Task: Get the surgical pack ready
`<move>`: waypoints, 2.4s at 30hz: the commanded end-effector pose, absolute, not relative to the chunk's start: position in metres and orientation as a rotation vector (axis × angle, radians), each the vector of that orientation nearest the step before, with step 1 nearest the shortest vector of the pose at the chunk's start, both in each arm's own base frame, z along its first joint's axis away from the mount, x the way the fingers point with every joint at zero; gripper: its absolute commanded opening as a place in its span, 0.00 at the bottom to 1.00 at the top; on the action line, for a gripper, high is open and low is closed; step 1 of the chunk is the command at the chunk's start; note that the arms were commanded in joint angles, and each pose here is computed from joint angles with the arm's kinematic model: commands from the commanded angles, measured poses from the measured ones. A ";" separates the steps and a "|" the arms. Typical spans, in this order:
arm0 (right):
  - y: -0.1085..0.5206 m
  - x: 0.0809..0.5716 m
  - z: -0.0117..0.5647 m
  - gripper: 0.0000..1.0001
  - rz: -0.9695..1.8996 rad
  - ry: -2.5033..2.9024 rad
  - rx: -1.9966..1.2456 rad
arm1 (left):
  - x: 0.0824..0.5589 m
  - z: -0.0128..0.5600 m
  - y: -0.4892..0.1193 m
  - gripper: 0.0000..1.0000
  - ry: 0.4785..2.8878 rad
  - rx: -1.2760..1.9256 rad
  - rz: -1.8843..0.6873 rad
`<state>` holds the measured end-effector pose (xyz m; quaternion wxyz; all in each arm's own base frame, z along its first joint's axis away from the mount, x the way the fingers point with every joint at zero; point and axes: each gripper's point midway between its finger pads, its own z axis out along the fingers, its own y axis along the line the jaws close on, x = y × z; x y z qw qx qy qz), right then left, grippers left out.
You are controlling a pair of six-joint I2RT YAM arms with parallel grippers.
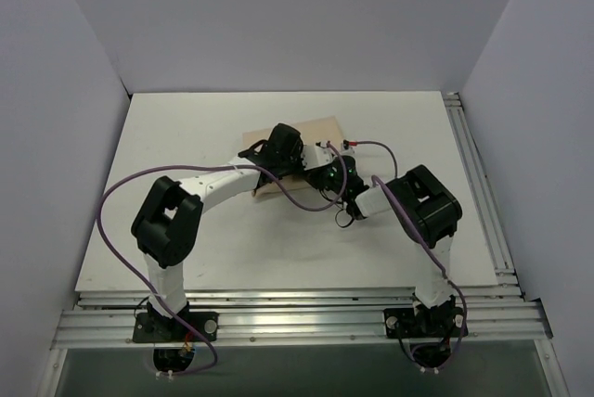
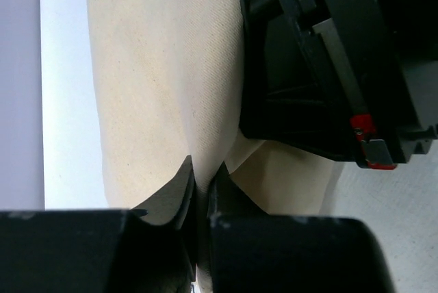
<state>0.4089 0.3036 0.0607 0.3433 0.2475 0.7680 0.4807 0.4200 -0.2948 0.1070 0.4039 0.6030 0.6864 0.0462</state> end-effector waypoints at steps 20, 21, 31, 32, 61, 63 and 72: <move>0.293 0.460 0.097 0.00 1.336 1.672 0.813 | 0.419 0.155 -0.314 0.05 1.612 1.502 0.013; 0.292 0.458 0.094 0.00 1.335 1.678 0.829 | 0.417 0.148 -0.312 0.05 1.614 1.522 0.021; 0.254 0.413 0.095 0.00 1.200 1.881 0.752 | 0.407 0.100 -0.293 0.08 1.608 1.625 0.097; 0.251 0.406 0.092 0.00 1.196 1.910 0.753 | 0.407 0.098 -0.292 0.08 1.608 1.627 0.099; 0.190 0.446 0.093 0.47 0.951 2.144 0.565 | 0.377 0.075 -0.279 0.29 1.626 1.835 0.053; 0.196 0.450 0.085 0.47 0.959 2.154 0.566 | 0.378 0.076 -0.279 0.29 1.624 1.834 0.056; 0.192 0.424 0.077 0.00 0.948 2.170 0.567 | 0.383 0.106 -0.284 0.48 1.727 1.721 0.002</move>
